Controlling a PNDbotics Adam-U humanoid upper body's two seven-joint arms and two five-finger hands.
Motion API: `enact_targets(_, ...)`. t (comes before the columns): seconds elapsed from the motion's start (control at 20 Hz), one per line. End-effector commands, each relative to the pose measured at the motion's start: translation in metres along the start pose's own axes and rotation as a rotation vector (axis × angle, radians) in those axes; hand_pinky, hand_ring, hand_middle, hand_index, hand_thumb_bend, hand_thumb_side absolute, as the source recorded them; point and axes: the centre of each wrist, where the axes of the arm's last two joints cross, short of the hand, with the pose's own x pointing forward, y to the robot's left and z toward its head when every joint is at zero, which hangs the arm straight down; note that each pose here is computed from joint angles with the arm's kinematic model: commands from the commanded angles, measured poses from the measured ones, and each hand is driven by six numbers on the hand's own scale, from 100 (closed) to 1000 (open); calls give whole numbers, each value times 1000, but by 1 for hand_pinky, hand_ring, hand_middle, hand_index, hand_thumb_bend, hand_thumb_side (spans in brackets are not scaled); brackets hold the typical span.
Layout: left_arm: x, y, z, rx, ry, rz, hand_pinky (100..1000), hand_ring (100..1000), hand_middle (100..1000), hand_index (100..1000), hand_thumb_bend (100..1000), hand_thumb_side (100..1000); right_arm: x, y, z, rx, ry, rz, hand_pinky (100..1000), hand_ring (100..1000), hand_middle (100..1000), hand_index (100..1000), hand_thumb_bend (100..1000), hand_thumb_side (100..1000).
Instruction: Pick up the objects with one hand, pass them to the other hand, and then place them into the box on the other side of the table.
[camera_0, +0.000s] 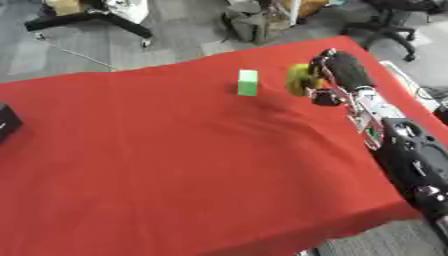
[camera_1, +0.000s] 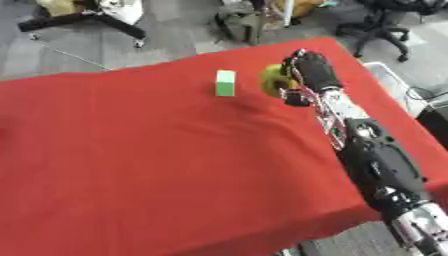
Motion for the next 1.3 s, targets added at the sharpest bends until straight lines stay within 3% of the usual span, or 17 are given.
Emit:
enact_targets(0.05,2,2,-5,-37,2,-10,780,618,569,815,679,702,44,-36,-17,-113,-180,-83,694,539,324,383,100,100)
enact_targets(0.3,0,-9,-13,-151,23,4,782,622,575,815,690,693,121,-63,-21,-161,-457,-306,702,541,320,380,100,100)
enact_targets(0.55,12,-23,-20,-314,-18,-35,786,643,590,821,711,664,171,-80,-16,-120,-664,-484,708,541,314,374,100,100)
enact_targets(0.8,29,-37,-22,-462,-81,-98,791,665,619,836,733,624,195,-87,-13,-67,-771,-589,710,539,310,372,100,100)
enact_targets(1.3,50,-61,-20,-672,-182,-104,808,701,664,867,792,564,208,-92,-10,-19,-833,-661,713,538,307,369,100,100)
